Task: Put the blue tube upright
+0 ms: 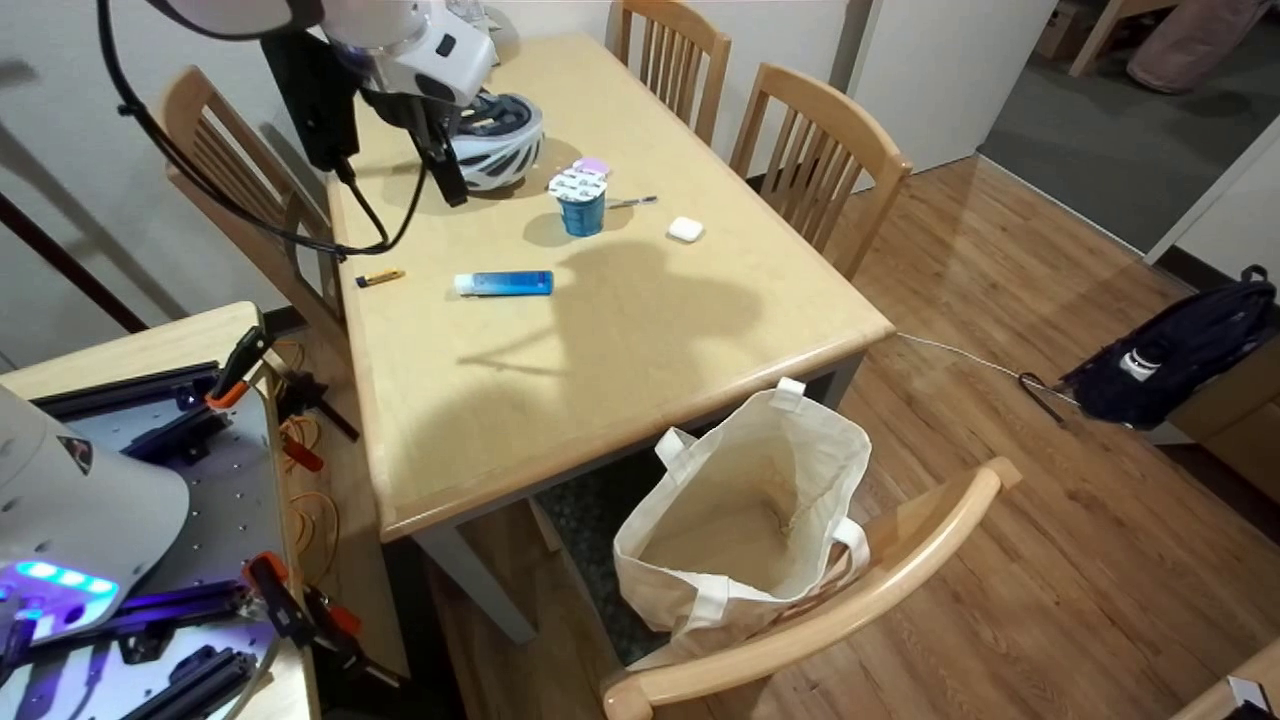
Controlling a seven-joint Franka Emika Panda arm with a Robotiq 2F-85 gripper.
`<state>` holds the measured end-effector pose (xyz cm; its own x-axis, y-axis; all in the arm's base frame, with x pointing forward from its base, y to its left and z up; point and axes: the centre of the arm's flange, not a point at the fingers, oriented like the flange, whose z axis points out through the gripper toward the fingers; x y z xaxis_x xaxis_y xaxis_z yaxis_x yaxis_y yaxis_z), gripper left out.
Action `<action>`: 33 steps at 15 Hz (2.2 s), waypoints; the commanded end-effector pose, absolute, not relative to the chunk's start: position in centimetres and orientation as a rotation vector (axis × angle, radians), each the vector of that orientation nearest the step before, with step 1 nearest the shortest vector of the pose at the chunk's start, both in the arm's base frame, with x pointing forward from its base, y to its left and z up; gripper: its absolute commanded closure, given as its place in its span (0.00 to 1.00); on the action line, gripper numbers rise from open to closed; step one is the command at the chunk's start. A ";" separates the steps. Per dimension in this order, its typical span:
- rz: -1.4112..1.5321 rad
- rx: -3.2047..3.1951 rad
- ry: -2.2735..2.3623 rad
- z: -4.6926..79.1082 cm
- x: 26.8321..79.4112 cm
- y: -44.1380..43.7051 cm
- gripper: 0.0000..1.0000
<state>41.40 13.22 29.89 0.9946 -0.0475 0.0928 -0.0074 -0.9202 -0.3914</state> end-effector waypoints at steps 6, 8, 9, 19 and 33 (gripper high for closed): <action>-0.028 -2.933 0.145 27.0 42.5 16.0 0.00; 0.028 -2.981 0.146 24.8 43.1 17.7 0.00; 0.035 -2.996 0.135 23.9 43.4 18.7 0.00; 0.036 -3.113 0.286 21.1 44.0 23.0 0.00; -0.048 -3.187 0.852 15.7 46.2 25.9 0.00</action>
